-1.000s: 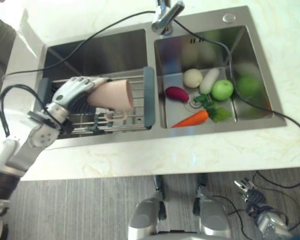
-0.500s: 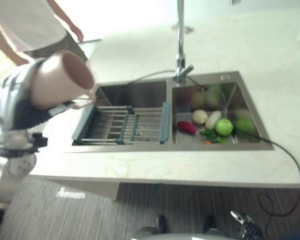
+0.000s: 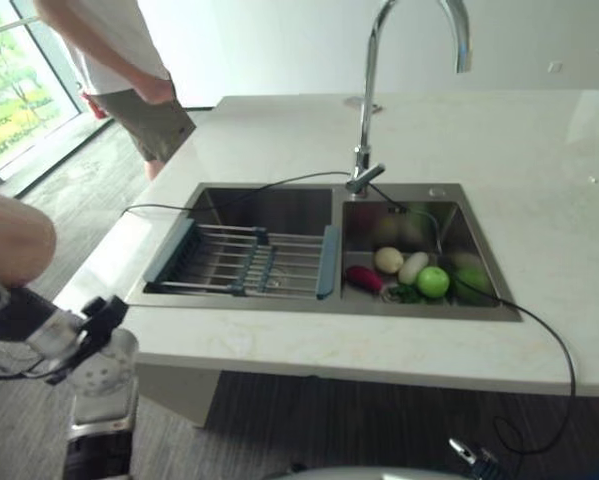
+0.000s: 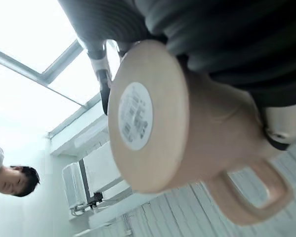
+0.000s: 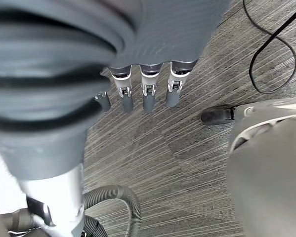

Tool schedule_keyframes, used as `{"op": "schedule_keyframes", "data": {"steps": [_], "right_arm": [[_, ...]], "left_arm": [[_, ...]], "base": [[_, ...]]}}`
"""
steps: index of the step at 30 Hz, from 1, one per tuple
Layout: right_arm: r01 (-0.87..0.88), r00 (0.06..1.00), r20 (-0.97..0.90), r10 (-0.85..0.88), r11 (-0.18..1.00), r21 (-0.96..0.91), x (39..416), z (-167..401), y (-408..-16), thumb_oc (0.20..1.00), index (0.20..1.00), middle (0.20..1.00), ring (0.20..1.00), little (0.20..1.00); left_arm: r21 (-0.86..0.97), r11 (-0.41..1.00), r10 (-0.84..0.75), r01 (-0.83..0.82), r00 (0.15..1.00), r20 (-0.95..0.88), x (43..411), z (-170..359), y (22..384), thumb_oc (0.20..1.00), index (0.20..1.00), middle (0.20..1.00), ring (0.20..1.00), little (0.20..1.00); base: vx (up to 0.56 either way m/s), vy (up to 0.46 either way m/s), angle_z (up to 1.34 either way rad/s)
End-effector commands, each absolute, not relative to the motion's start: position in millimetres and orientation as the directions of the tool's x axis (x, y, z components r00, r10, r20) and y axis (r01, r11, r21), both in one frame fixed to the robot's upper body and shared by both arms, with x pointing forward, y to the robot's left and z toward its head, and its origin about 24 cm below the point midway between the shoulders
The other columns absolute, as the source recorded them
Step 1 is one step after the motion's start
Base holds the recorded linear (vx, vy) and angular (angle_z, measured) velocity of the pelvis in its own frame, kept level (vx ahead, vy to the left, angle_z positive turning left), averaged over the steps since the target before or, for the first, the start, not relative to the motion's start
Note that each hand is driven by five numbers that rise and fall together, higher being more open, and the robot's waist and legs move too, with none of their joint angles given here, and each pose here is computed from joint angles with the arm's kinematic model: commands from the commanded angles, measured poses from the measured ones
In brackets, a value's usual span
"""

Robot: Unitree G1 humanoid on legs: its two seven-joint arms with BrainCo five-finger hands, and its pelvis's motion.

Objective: Place the dishes in the dishwasher.

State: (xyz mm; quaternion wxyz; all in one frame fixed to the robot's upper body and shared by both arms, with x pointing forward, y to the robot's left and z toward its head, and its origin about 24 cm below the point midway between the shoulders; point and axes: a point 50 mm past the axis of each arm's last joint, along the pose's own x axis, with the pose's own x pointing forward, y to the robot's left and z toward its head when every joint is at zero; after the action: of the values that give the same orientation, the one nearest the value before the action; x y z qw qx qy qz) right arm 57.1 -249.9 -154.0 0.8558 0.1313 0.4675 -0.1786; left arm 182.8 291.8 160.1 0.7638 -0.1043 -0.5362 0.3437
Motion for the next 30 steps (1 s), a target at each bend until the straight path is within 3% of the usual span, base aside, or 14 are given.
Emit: {"op": "schedule_keyframes", "data": {"steps": [1,6,9,17,21,26,30], "right_arm": [[0.363,0.553,-0.818,-0.159,0.93,0.064,82.3,-150.7,-248.4,1.0,1.0,1.0,1.0,1.0],[0.32,0.555,-0.822,-0.131,0.945,0.066,88.8,-150.8,-245.4,1.0,1.0,1.0,1.0,1.0],[0.263,0.56,-0.822,-0.107,0.963,0.053,99.9,-149.3,-243.4,1.0,1.0,1.0,1.0,1.0],[0.261,0.587,-0.799,-0.133,0.965,0.032,106.8,-144.4,-251.0,1.0,1.0,1.0,1.0,1.0],[0.403,0.616,-0.763,-0.194,0.91,0.094,106.5,-141.4,-249.2,1.0,1.0,1.0,1.0,1.0],[0.466,0.634,-0.725,-0.269,0.881,0.08,107.8,-134.9,-261.0,1.0,1.0,1.0,1.0,1.0],[0.481,0.65,-0.715,-0.256,0.867,0.127,118.3,-133.5,-255.1,1.0,1.0,1.0,1.0,1.0]], "left_arm": [[-0.566,0.802,0.595,-0.19,0.171,0.786,188.3,184.0,302.3,0.2,0.2,0.2,0.2,0.2],[-0.645,0.763,0.587,0.049,0.367,0.722,208.4,166.9,301.1,0.2,0.2,0.2,0.2,0.2],[-0.707,0.702,0.583,0.08,0.506,0.636,220.2,144.3,294.6,0.2,0.2,0.2,0.2,0.2],[-0.761,0.637,0.557,0.123,0.608,0.565,222.3,121.0,293.9,0.2,0.2,0.2,0.2,0.2],[-0.716,0.661,0.37,0.224,0.733,0.571,238.0,106.3,253.4,0.2,0.2,0.2,0.2,0.2],[-0.629,0.709,0.19,0.319,0.772,0.606,252.6,118.4,229.9,0.2,0.2,0.2,0.2,0.2],[-0.476,0.831,0.052,0.288,0.812,0.581,254.8,126.1,221.1,0.2,0.2,0.2,0.2,0.2]], "base": [[-0.03,-0.095,0.1],[-0.03,-0.118,0.11],[-0.01,-0.218,0.37],[-0.13,-0.066,0.71],[-0.5,0.005,1.81],[-0.44,0.431,2.15],[-0.25,0.361,1.15]]}}
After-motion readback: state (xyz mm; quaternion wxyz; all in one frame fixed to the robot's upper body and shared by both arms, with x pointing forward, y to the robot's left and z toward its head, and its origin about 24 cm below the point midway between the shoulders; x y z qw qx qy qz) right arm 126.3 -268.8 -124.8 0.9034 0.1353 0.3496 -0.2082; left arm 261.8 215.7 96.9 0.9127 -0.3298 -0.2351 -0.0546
